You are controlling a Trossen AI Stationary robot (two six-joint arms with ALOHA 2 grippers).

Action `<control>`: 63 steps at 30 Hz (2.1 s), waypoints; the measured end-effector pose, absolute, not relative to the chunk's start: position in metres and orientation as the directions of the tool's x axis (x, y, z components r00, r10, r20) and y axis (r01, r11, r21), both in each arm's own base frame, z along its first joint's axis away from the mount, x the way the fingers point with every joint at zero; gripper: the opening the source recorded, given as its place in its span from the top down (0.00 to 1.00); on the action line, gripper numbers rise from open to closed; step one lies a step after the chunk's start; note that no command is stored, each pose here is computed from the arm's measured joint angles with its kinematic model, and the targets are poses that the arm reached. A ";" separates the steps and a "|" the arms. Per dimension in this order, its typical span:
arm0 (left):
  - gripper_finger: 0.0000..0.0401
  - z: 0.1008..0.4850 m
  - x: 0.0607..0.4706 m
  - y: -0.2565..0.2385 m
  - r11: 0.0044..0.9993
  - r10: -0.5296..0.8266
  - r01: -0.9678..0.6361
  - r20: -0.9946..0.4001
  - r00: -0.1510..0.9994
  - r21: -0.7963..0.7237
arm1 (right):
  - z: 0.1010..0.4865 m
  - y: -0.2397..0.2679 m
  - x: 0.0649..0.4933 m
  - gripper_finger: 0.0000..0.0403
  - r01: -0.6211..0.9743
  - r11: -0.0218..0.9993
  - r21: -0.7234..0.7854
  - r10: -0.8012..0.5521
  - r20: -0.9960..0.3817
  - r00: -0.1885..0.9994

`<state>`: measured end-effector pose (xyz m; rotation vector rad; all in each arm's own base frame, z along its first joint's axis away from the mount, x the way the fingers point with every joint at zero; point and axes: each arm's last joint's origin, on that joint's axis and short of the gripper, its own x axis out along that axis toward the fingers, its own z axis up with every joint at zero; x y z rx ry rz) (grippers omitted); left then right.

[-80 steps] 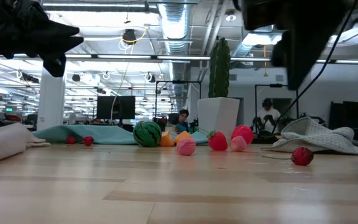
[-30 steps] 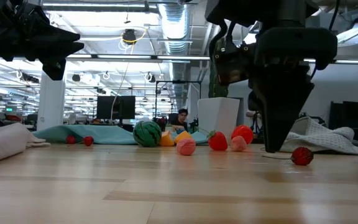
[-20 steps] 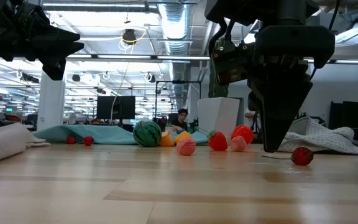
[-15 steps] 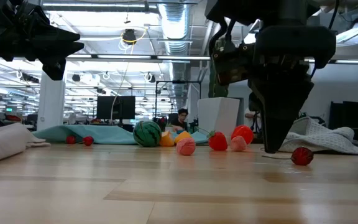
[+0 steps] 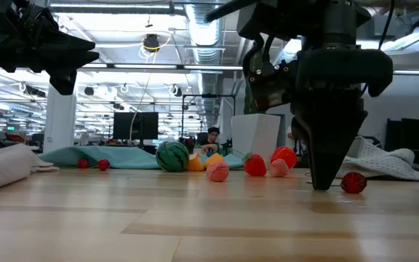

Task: Pick and placing Produce into tupperware
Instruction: Put the cherry into the black bin

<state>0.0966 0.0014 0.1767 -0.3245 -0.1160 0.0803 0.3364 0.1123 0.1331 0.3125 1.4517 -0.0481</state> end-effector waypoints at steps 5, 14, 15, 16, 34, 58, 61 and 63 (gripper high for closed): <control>0.79 0.177 0.097 0.001 0.945 0.096 -0.059 0.101 0.990 -0.322 | 0.132 0.112 0.336 0.84 0.223 0.959 0.176 0.152 -0.981 0.119; 0.79 0.177 0.097 0.001 0.945 0.096 -0.059 0.101 0.990 -0.322 | 0.131 0.111 0.335 0.92 0.244 0.954 0.174 0.150 -0.982 0.112; 0.79 0.177 0.097 0.001 0.945 0.096 -0.059 0.101 0.990 -0.322 | 0.132 0.111 0.336 0.91 0.249 0.953 0.173 0.150 -0.983 0.110; 0.79 0.177 0.097 0.001 0.945 0.097 -0.060 0.101 0.990 -0.322 | 0.133 0.111 0.337 0.91 0.254 0.952 0.171 0.148 -0.983 0.108; 0.79 0.177 0.097 0.001 0.945 0.096 -0.059 0.101 0.990 -0.323 | 0.177 0.119 0.347 0.97 0.226 0.967 0.119 0.115 -0.993 0.030; 0.79 0.177 0.097 0.002 0.941 0.111 -0.072 0.101 0.989 -0.332 | 0.235 0.201 0.306 0.94 0.395 0.918 0.024 0.064 -0.994 -0.089; 0.79 0.177 0.097 0.002 0.940 0.111 -0.072 0.101 0.989 -0.332 | 0.235 0.216 0.296 0.97 0.422 0.906 0.020 0.063 -0.994 -0.090; 0.79 0.177 0.097 0.002 0.940 0.111 -0.071 0.101 0.989 -0.333 | 0.235 0.225 0.291 0.97 0.447 0.894 0.027 0.069 -0.994 -0.080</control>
